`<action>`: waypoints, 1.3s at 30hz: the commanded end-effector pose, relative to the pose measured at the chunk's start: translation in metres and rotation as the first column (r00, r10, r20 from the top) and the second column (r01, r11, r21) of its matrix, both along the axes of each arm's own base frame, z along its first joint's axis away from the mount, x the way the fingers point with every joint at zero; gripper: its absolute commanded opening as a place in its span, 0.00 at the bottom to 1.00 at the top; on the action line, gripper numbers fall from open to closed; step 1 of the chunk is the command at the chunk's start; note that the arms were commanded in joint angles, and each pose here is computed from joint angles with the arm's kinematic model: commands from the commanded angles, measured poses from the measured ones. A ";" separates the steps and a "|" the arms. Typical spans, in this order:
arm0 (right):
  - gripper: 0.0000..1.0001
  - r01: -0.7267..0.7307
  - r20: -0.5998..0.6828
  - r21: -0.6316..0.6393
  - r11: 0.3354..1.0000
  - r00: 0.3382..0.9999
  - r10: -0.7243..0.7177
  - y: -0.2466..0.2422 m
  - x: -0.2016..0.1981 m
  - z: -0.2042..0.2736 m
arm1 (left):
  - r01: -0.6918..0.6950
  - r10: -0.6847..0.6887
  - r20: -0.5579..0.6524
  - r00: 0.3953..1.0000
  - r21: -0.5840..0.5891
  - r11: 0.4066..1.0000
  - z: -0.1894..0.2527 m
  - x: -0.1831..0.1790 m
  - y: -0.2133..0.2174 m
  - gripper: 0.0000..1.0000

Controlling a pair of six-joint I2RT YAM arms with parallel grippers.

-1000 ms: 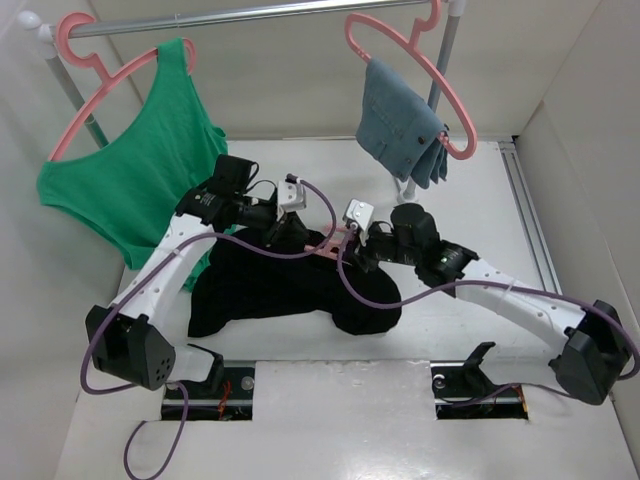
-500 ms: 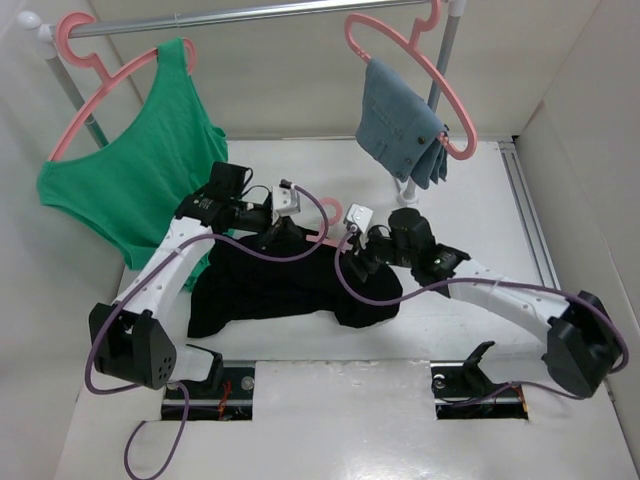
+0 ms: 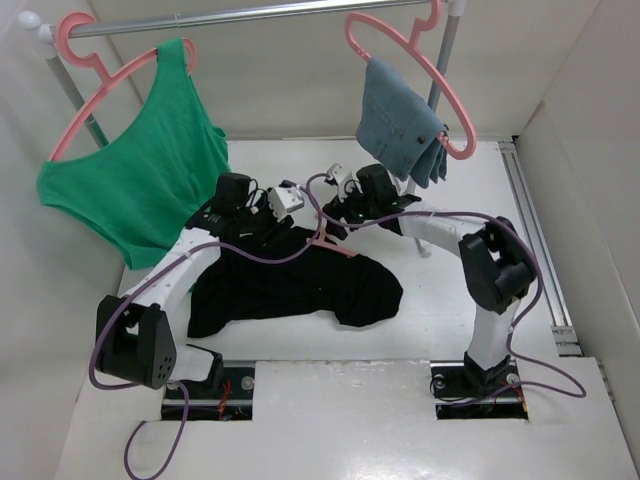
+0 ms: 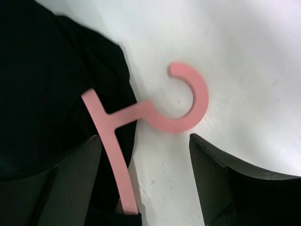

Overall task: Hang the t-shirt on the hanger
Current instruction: Place tshirt on hanger

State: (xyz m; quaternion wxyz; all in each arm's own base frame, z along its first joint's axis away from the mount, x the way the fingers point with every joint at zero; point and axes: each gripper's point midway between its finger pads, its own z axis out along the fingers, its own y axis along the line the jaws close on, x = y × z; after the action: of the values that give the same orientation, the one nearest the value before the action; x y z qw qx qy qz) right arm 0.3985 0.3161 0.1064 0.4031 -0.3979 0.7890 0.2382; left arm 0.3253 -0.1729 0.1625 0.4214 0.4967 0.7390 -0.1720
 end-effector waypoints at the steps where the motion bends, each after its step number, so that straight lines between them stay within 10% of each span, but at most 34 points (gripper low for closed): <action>1: 0.80 -0.017 -0.040 -0.065 0.998 0.999 0.015 0.001 -0.007 -0.014 | -0.058 0.054 0.094 0.994 0.046 0.997 -0.003 0.023 0.007 0.45; 17: 0.71 -0.049 -0.103 -0.270 0.962 0.994 0.021 0.001 -0.031 -0.106 | -0.005 0.004 -0.050 0.999 -0.017 1.000 -0.022 0.019 0.008 0.47; 22: 0.19 -0.001 -0.059 -0.308 0.951 0.998 -0.018 -0.002 -0.022 -0.107 | 0.037 -0.039 -0.059 0.998 -0.041 0.998 -0.008 0.010 0.003 0.47; 24: 0.00 -0.004 -0.013 -0.291 0.957 1.000 0.000 0.001 -0.016 -0.089 | 0.072 -0.073 -0.034 0.997 -0.042 0.996 0.000 0.007 0.004 0.47; 39: 0.00 0.199 0.545 -0.282 0.938 0.838 -0.014 -0.013 -0.082 0.114 | 0.377 -0.355 0.238 0.904 -0.053 0.925 0.087 -0.004 -0.021 0.56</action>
State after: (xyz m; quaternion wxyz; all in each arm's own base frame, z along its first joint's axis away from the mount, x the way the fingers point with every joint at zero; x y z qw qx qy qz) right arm 0.3215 0.3106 0.1732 0.4911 -0.4749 0.7302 0.0089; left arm 0.3311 -0.1916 0.2388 0.4862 0.5934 0.6015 -0.2226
